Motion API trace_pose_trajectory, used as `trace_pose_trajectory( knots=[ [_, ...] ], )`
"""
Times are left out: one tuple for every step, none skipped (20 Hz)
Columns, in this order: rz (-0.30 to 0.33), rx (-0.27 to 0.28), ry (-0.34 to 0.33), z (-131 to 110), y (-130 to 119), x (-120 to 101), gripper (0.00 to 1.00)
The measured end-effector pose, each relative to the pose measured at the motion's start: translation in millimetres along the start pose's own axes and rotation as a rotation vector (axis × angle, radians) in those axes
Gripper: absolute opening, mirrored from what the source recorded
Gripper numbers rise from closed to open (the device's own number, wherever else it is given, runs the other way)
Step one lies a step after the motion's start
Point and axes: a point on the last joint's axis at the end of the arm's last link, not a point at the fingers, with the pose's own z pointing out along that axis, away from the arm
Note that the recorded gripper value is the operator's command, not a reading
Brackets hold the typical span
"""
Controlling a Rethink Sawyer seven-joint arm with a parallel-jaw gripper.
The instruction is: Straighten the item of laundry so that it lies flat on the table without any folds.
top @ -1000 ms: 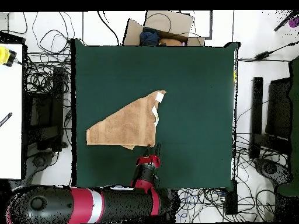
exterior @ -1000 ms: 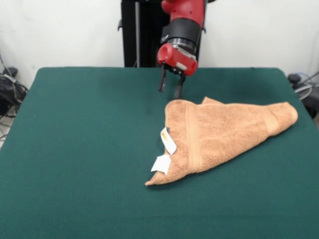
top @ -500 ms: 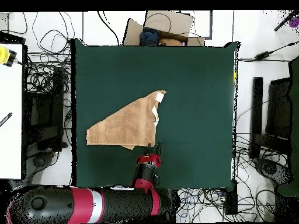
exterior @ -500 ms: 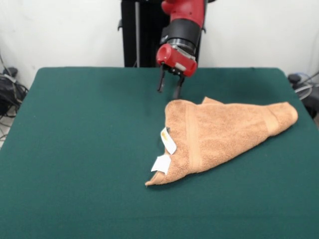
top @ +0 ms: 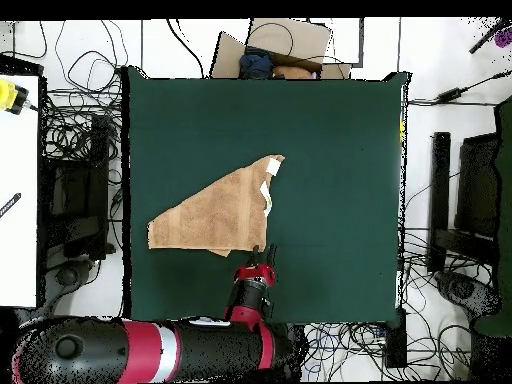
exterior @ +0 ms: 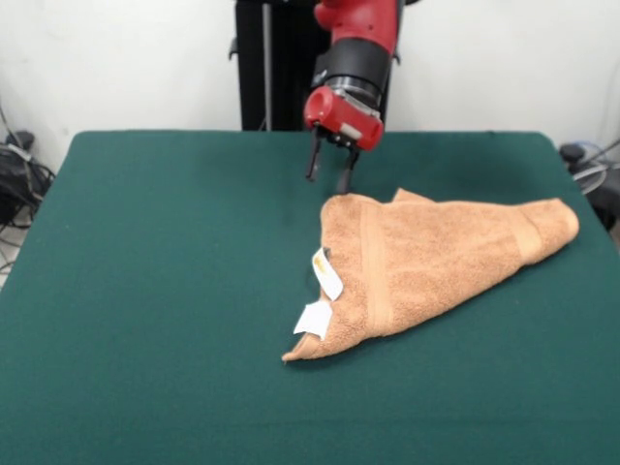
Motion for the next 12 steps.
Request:
trace_pose_trajectory(
  knots=[
    [0.004,0.000,0.001,0,0,0,1.00],
    [0.005,0.000,0.001,0,0,0,1.00],
    [0.006,0.000,0.001,1,0,0,1.00],
    [0.011,-0.001,0.001,1,1,0,1.00],
    [0.015,-0.003,-0.001,1,3,-1,1.00],
    [0.019,-0.005,-0.003,1,4,-2,1.00],
    [0.023,-0.007,-0.005,1,6,-3,1.00],
    [0.029,-0.010,-0.008,1,7,-5,1.00],
    [0.034,-0.011,-0.012,2,9,-7,1.00],
    [0.037,-0.013,-0.015,2,10,-8,1.00],
    [0.039,-0.012,-0.017,2,11,-10,1.00],
    [0.039,-0.011,-0.018,1,11,-10,1.00]
  ],
)
